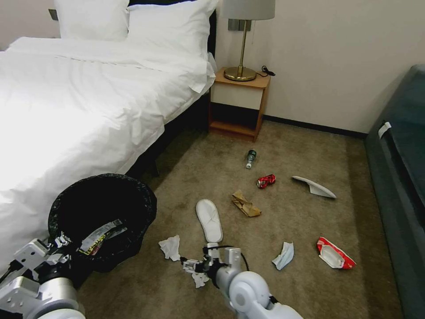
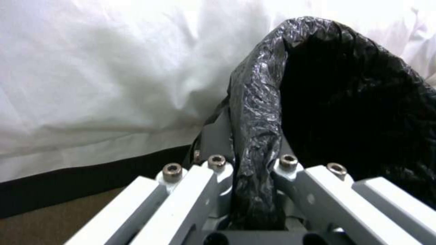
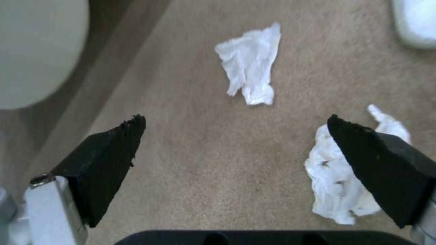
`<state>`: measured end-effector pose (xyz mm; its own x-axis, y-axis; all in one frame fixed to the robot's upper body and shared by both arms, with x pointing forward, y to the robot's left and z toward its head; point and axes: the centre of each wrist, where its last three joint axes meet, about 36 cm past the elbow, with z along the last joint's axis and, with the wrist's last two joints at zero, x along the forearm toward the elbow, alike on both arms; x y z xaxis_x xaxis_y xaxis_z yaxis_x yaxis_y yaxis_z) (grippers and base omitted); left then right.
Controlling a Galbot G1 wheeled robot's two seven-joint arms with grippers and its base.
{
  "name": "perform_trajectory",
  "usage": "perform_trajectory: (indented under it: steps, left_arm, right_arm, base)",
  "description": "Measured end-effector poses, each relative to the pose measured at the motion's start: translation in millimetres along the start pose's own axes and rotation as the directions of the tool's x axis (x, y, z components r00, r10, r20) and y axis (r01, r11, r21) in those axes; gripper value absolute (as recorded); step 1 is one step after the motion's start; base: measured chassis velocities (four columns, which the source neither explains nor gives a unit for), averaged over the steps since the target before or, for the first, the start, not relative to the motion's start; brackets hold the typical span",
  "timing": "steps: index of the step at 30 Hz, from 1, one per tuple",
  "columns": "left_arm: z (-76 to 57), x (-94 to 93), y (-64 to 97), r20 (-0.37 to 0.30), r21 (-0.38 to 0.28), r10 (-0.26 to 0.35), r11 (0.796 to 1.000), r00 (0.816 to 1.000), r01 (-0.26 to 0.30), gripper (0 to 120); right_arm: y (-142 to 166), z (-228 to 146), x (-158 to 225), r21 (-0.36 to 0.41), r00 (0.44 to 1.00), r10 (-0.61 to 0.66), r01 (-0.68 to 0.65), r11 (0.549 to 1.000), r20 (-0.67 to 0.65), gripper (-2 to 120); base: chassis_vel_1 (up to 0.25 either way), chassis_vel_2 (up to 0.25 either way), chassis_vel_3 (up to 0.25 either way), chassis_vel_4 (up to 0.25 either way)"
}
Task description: Pick up the trash bin, then pick up the garbage on the floor and place it into the trash bin.
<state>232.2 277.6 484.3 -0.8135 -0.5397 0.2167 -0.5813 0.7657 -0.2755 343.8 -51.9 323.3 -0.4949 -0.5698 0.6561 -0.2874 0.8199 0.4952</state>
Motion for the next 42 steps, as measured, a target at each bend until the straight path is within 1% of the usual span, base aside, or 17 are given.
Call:
perform_trajectory:
  steps: [2, 8, 18, 29, 42]
  left_arm:
    - [0.2, 0.3, 0.1, 0.000, -0.001, -0.002, 1.000, 1.000, 0.002, 4]
    - [-0.2, 0.2, 0.3, 0.002, -0.001, -0.003, 1.000, 1.000, 0.003, 4]
    - [0.1, -0.1, -0.4, 0.001, 0.000, -0.001, 1.000, 1.000, 0.001, 4]
    - [-0.5, 0.6, 0.4, 0.001, -0.003, 0.000, 1.000, 1.000, 0.000, 4]
    - [0.9, -0.7, 0.0, -0.002, -0.003, 0.003, 1.000, 1.000, -0.003, 4]
  right_arm:
    - [-1, 2, -15, 0.001, 0.999, 0.013, -0.013, 1.000, -0.029, 100]
    - [-8, 4, -36, 0.011, 0.997, 0.044, -0.043, 0.999, -0.059, 100]
    - [-20, 12, -57, 0.027, 0.990, 0.108, -0.106, 0.994, -0.093, 100]
    - [-26, 17, -64, 0.059, 0.982, 0.163, -0.158, 0.986, -0.093, 100]
    - [-36, 23, -55, 0.095, 0.966, 0.243, -0.235, 0.967, -0.086, 100]
  base:
    - [0.000, 0.000, 0.000, 0.000]
    - [0.000, 0.000, 0.000, 0.000]
    - [0.000, 0.000, 0.000, 0.000]
    - [0.000, 0.000, 0.000, 0.000]
    - [0.000, 0.000, 0.000, 0.000]
